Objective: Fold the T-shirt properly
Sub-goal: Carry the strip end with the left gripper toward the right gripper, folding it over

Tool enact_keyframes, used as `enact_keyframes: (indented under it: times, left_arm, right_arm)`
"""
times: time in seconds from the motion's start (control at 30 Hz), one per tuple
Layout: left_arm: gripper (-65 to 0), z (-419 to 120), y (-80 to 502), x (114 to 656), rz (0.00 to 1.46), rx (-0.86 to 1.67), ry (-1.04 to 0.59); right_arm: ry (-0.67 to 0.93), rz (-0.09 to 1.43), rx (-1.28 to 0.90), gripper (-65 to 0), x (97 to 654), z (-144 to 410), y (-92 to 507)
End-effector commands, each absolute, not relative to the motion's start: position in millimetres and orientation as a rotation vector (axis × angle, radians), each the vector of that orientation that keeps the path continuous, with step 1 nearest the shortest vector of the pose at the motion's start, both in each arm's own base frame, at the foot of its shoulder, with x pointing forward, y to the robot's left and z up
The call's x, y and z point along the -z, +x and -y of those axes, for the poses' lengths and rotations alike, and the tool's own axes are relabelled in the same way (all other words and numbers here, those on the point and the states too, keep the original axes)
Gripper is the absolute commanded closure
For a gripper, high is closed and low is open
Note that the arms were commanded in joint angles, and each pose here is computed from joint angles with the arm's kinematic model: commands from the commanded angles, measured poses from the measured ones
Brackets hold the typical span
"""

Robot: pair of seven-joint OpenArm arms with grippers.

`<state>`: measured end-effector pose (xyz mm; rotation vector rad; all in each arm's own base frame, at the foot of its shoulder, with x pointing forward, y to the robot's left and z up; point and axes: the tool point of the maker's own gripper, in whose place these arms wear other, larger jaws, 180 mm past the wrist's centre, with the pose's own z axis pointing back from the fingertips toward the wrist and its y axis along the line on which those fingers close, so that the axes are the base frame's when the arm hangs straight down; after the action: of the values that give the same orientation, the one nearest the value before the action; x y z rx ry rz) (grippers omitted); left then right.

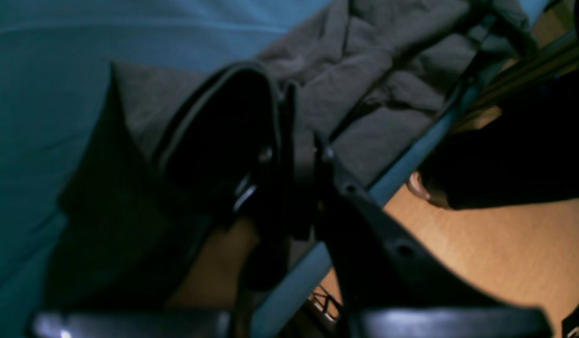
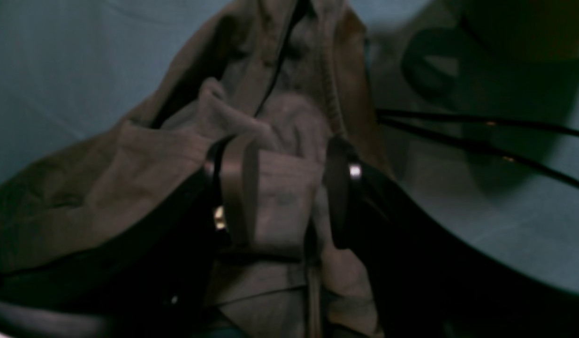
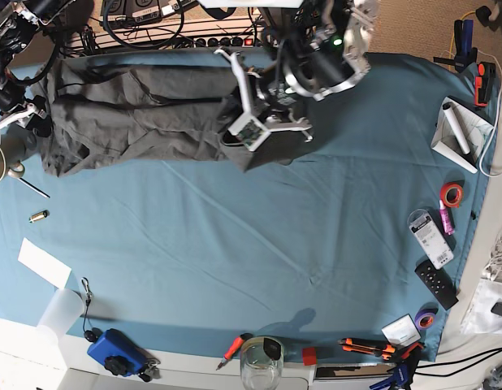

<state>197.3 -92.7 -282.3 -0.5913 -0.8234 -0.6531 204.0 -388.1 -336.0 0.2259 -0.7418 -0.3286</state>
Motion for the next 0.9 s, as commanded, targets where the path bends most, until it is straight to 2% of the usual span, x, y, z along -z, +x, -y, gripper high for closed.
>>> enact_keyframes:
  times: [0.0,0.3,0.47,0.7,0.87]
  left_arm:
    - [0.0,104.0,202.1,269.1,0.869,0.646,-0.633]
    - [0.0,145.1,198.1,266.9,0.841,0.676,-0.689]
    - [0.0,151.0,196.3,268.2,0.84,0.712,-0.69]
    - [0.0,164.9,184.8,253.3,0.897,0.825,-0.783]
    - [0.0,165.4,184.5,253.2,0.896,0.824,-0.788]
  right_arm:
    - [0.208,0.795,0.309,-24.1,319.0,395.4,211.9]
    - [0.203,0.8,0.306,-24.1,317.1,396.9,212.9]
    - [0.191,0.802,0.298,-24.1,313.2,400.8,213.6]
    - [0.191,0.801,0.3,-24.1,313.6,400.7,213.5]
    - [0.103,0.792,0.307,-24.1,317.0,414.9,210.6]
